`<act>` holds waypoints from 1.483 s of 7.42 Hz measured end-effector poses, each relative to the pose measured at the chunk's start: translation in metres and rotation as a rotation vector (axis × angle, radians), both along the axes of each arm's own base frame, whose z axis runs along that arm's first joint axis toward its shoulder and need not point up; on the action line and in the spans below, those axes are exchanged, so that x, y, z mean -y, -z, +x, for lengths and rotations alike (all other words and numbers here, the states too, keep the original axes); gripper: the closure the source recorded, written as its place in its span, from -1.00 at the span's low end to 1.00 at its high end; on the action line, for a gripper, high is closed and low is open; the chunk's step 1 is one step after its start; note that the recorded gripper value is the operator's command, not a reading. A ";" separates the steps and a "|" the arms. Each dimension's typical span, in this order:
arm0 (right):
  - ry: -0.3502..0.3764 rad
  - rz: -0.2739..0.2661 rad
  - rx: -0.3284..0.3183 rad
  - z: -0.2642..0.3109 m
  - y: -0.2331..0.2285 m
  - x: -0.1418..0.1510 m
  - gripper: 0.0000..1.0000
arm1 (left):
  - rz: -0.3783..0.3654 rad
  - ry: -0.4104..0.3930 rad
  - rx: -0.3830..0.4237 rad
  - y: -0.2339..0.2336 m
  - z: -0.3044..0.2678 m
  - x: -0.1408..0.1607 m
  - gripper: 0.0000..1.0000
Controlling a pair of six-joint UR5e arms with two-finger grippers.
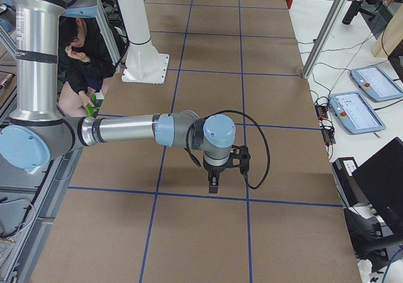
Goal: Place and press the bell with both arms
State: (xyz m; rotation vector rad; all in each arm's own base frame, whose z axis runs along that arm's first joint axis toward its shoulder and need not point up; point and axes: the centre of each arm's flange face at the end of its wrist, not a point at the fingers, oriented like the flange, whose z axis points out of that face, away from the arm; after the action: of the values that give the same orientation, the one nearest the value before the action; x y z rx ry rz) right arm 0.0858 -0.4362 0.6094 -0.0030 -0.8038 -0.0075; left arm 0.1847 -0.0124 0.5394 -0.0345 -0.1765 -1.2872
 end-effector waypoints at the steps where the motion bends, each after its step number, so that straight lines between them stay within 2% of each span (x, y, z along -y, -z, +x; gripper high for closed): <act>1: 0.000 0.000 0.000 0.000 0.000 0.000 -0.99 | -0.010 -0.044 -0.036 0.012 0.008 -0.003 1.00; 4: 0.000 -0.004 0.000 0.000 -0.002 -0.001 -0.99 | 0.015 -0.210 -0.173 0.036 0.032 -0.007 1.00; 6: 0.000 -0.008 0.002 0.000 -0.004 -0.002 -0.99 | 0.041 -0.281 -0.250 0.052 0.059 -0.017 1.00; 11: -0.001 -0.021 0.005 -0.001 -0.009 -0.006 -0.99 | 0.059 -0.338 -0.353 0.114 0.127 -0.048 1.00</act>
State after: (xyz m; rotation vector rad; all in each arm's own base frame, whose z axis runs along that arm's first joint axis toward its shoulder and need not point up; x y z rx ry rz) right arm 0.0852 -0.4307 0.6182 -0.0223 -0.8092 0.0013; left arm 0.3117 0.0358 0.4255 -0.1730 0.1547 -0.9306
